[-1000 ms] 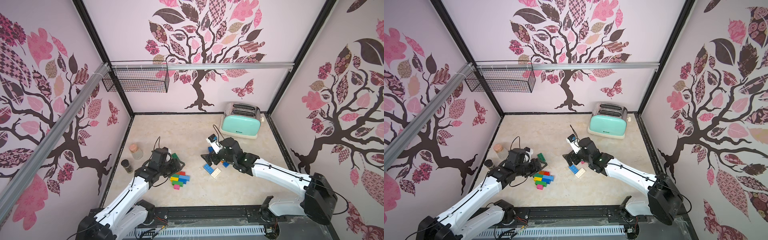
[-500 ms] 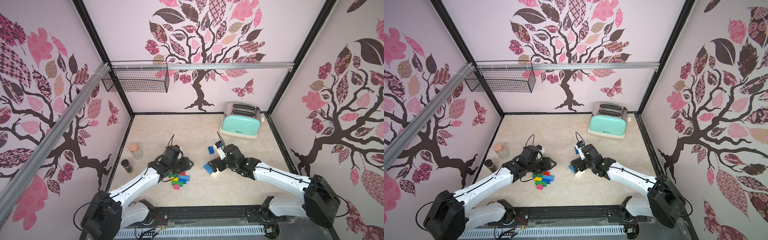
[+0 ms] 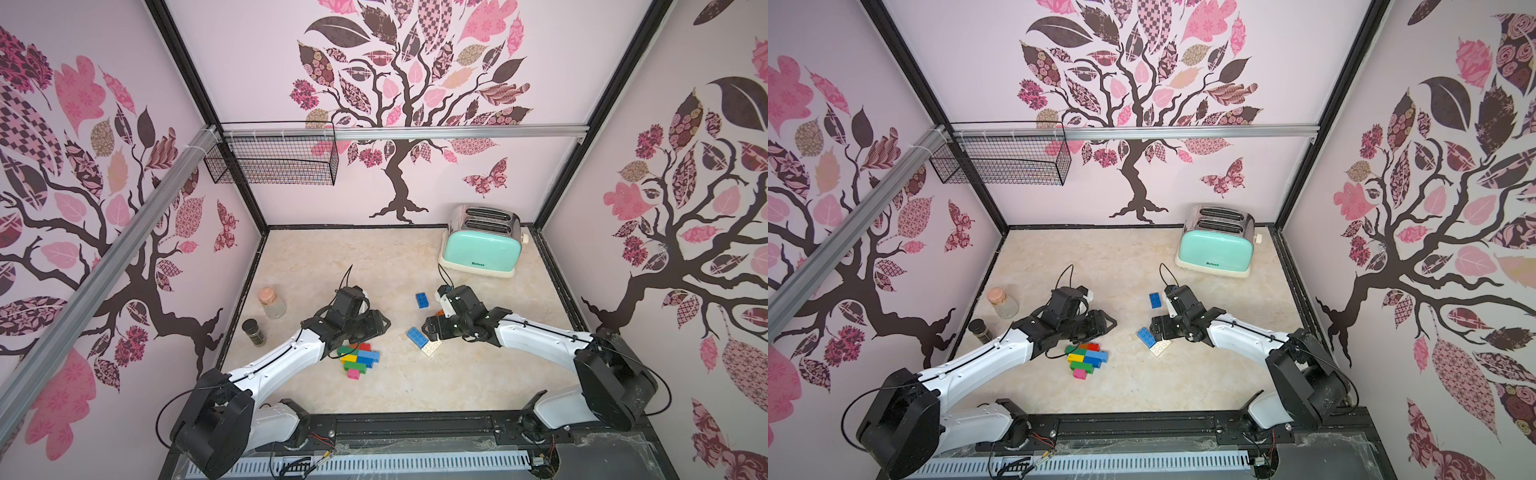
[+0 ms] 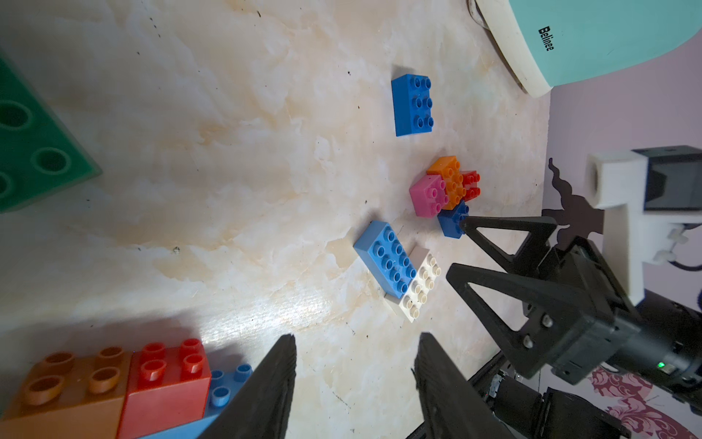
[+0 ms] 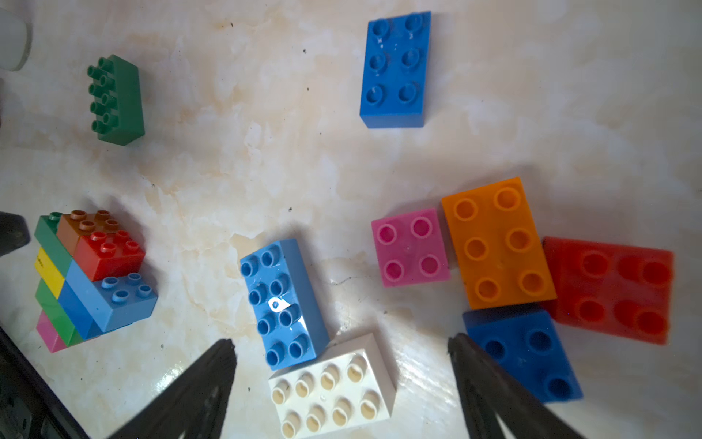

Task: Assemble a heart with lego
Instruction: Pick up the lego brick from the center of the board.

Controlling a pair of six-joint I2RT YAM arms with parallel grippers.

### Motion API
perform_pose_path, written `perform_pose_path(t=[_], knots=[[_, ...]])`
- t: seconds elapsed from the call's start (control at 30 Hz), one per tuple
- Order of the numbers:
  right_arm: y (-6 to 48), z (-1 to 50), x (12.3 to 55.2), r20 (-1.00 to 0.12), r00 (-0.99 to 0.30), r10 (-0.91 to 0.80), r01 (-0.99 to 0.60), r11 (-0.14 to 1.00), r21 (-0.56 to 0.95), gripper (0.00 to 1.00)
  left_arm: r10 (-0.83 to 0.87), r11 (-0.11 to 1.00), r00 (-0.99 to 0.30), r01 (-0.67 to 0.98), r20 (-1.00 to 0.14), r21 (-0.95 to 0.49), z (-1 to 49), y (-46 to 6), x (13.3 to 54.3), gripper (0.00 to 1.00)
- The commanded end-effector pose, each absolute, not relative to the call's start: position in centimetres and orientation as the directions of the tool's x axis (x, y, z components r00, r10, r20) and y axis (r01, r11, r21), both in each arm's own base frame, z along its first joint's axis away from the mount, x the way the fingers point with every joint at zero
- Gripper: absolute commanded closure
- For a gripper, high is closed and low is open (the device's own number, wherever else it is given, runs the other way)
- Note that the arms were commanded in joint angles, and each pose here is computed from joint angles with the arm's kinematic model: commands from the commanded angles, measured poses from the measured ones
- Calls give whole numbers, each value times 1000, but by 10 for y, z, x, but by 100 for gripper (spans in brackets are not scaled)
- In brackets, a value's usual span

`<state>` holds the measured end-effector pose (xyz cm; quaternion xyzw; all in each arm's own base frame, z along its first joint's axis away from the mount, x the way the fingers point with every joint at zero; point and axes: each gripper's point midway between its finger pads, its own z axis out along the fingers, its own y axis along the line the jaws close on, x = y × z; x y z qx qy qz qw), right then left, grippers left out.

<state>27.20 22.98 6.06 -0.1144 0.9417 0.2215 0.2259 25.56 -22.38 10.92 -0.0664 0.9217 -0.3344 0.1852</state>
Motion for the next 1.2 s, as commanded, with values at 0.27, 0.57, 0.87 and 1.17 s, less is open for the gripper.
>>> perform_pose_path(t=[0.27, 0.57, 0.87, 1.17], knots=[[217, 32, 296, -464, -874, -146, -285, 927, 245, 7, -256, 761, -913, 12, -317, -649, 114, -219, 262, 46], [218, 25, 323, -458, -852, -254, -340, 934, 114, 24, -272, 758, -912, -5, -308, -653, 112, -213, 265, 46], [215, 22, 317, -425, -863, -274, -347, 932, 103, 36, -279, 757, -913, -19, -297, -654, 108, -211, 265, 46], [212, 27, 321, -428, -861, -275, -335, 939, 70, 58, -272, 752, -921, -22, -280, -659, 104, -214, 265, 46]])
